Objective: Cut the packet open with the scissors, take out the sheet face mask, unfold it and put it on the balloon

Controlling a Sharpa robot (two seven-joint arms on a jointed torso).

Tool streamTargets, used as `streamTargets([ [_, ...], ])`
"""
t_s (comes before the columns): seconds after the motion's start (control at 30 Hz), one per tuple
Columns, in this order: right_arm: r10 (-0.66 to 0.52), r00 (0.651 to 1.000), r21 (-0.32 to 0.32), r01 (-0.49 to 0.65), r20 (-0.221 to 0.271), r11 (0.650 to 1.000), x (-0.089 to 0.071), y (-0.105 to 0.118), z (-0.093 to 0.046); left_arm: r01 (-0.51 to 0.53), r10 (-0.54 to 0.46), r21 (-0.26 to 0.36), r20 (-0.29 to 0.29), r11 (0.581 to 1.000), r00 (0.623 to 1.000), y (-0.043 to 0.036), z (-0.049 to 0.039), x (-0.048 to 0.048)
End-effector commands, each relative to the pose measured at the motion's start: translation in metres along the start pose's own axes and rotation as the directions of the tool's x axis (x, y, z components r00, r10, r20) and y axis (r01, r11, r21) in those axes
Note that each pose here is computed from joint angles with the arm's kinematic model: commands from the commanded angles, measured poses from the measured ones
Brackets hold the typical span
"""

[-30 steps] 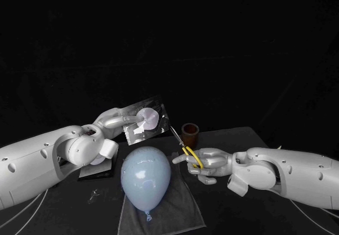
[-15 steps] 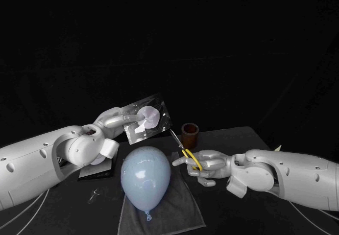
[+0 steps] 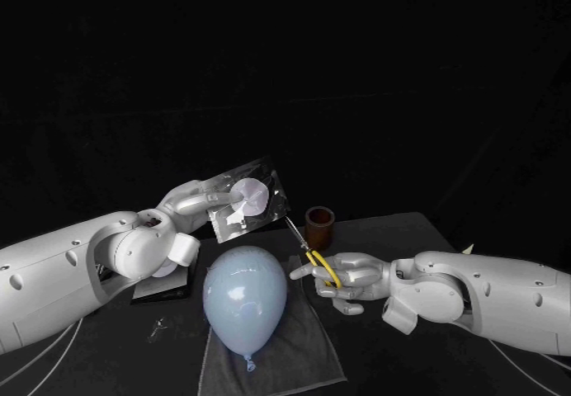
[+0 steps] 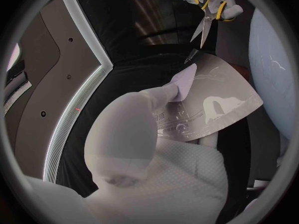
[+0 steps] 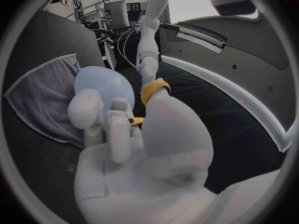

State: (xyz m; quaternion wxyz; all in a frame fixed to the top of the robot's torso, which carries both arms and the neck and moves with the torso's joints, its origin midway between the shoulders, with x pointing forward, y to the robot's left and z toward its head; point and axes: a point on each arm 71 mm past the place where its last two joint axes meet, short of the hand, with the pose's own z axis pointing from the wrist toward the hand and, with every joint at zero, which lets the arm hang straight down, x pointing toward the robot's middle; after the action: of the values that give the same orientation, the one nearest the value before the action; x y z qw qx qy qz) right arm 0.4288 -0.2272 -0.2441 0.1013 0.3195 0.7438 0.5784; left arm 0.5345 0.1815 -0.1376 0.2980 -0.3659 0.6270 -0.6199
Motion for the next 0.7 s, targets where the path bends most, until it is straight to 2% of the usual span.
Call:
streamTargets([
  [0.03,-0.007,1.000,-0.017,0.007,-0.006,1.000,0.0012,0.0023,-0.0005,0.009,-0.009,0.013,-0.015,1.000,1.000,-0.0022,0.0005,0.0019],
  [0.7,-0.006,1.000,-0.023,0.007,0.014,1.000,-0.0062,0.0033,-0.0075,0.010,-0.009,0.011,-0.018,1.000,1.000,-0.0022,-0.0014,0.0001],
])
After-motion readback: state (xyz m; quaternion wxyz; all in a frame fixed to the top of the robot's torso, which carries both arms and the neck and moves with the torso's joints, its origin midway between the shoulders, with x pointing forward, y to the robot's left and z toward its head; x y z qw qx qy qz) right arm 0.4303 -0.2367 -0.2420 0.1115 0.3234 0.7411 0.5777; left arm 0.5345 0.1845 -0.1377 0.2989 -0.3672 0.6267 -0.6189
